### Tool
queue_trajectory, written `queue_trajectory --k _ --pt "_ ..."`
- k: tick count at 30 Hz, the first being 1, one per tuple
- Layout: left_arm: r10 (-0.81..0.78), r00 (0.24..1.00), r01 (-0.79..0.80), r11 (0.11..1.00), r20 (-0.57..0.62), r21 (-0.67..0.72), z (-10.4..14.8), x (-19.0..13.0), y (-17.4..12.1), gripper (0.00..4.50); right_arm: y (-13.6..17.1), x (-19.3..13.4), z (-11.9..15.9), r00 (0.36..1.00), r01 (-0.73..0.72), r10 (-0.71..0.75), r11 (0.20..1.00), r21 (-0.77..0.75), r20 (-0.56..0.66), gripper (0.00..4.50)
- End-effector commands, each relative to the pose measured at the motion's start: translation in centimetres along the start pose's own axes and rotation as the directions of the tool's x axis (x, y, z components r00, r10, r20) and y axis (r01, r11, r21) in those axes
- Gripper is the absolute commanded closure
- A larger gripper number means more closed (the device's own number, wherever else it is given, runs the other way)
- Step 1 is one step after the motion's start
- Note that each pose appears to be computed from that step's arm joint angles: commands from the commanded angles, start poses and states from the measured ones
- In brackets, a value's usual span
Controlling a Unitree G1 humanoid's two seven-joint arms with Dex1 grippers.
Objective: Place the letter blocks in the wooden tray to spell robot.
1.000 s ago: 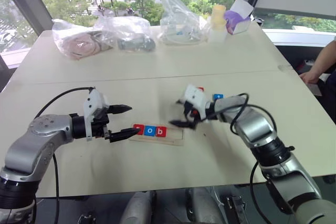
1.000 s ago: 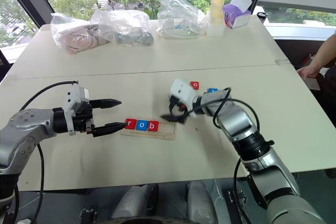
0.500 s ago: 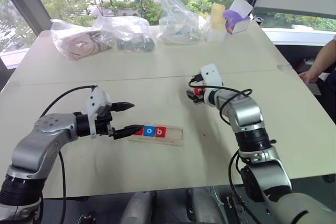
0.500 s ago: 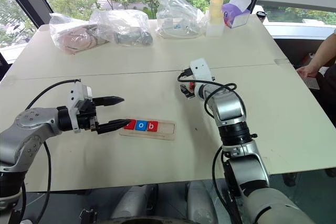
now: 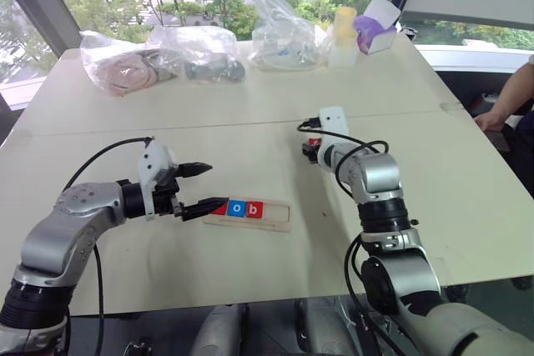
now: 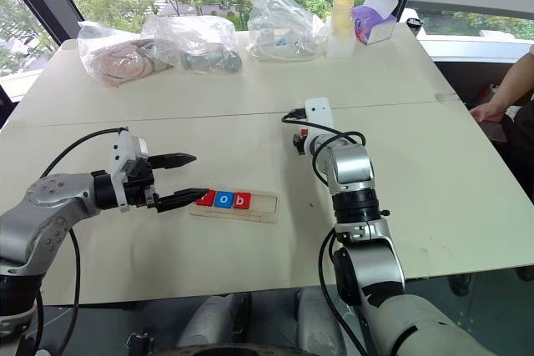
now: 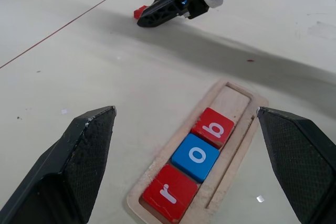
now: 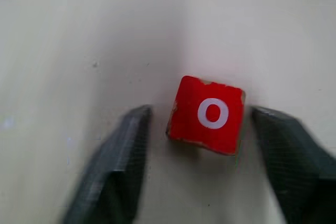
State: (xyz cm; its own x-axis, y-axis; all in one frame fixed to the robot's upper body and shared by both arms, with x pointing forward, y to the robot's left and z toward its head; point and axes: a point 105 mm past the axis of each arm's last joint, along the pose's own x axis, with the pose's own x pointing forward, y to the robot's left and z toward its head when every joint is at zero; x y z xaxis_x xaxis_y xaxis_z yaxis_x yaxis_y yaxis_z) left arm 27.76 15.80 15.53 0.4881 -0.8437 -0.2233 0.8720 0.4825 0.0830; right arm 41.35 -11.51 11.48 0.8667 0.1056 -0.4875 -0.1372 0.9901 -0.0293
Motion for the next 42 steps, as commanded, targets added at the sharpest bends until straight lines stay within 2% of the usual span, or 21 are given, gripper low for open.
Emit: queue_trajectory --k 1,5,11,15,20,22,23,24,27,29,32,35,36,39,42 --pt "0.003 1.0 -0.004 0.999 0.024 0.047 0.8 0.0 -0.2 0.0 1.2 -0.2 0.9 1.0 -0.019 0.019 1.0 -0.011 0.021 3.36" --pt "0.004 1.0 -0.005 0.999 0.03 0.044 0.8 0.2 -0.3 0.0 1.5 -1.3 -0.1 0.997 -0.071 0.069 0.997 -0.044 -0.028 3.36" --pt "-0.005 0.999 0.003 0.999 0.037 0.036 0.5 0.4 -0.6 0.0 -0.5 -7.8 -4.2 0.969 -0.2 0.191 0.979 -0.045 -0.158 3.36" --pt "-0.024 0.999 0.023 0.999 0.037 0.029 0.2 0.7 -0.8 0.0 -1.0 -10.6 -6.7 0.954 -0.265 0.255 0.963 -0.049 -0.156 3.36" --pt "-0.041 0.998 0.04 0.999 0.039 0.033 0.2 1.1 -0.6 0.0 -1.1 -12.6 -7.7 0.949 -0.292 0.284 0.955 -0.048 -0.134 3.36" --pt "-0.048 0.998 0.047 0.998 0.039 0.038 0.3 1.2 -0.5 0.0 -1.0 -12.9 -8.0 0.947 -0.298 0.29 0.954 -0.034 -0.137 2.35" --pt "-0.05 0.998 0.048 0.998 0.04 0.041 0.3 1.3 -0.4 0.0 -1.0 -13.0 -8.0 0.945 -0.303 0.296 0.952 -0.03 -0.138 2.15" --pt "-0.051 0.998 0.049 0.998 0.041 0.044 0.4 1.4 -0.3 0.0 -0.9 -13.1 -8.0 0.943 -0.309 0.303 0.951 -0.024 -0.139 1.73" --pt "-0.053 0.998 0.051 0.997 0.043 0.054 0.6 1.5 0.0 0.0 -1.1 -13.5 -7.7 0.932 -0.336 0.327 0.941 -0.039 -0.154 0.17" --pt "-0.054 0.998 0.052 0.997 0.043 0.059 0.7 1.5 0.2 0.0 -1.7 -14.0 -6.7 0.918 -0.374 0.352 0.921 -0.106 -0.182 0.08" --pt "-0.055 0.997 0.053 0.996 0.044 0.065 0.8 1.6 0.2 0.0 -1.9 -15.3 -4.3 0.875 -0.473 0.432 0.858 -0.201 -0.217 0.08" --pt "-0.054 0.997 0.051 0.996 0.047 0.068 0.9 1.6 0.3 0.0 -2.1 -15.6 -2.3 0.862 -0.505 0.479 0.788 -0.352 -0.164 0.08" --pt "-0.052 0.997 0.048 0.996 0.053 0.069 1.1 1.7 0.3 0.0 -2.2 -15.5 -1.9 0.825 -0.548 0.545 0.71 -0.443 -0.149 0.08" --pt "-0.045 0.997 0.041 0.996 0.062 0.075 1.3 1.8 0.4 0.0 -2.9 -15.3 -3.8 0.688 -0.687 0.67 0.476 -0.549 -0.28 0.08" --pt "-0.04 0.997 0.035 0.996 0.061 0.079 1.3 1.7 0.4 0.0 -3.6 -14.0 -4.8 0.641 -0.7 0.695 0.356 -0.619 -0.326 0.08"
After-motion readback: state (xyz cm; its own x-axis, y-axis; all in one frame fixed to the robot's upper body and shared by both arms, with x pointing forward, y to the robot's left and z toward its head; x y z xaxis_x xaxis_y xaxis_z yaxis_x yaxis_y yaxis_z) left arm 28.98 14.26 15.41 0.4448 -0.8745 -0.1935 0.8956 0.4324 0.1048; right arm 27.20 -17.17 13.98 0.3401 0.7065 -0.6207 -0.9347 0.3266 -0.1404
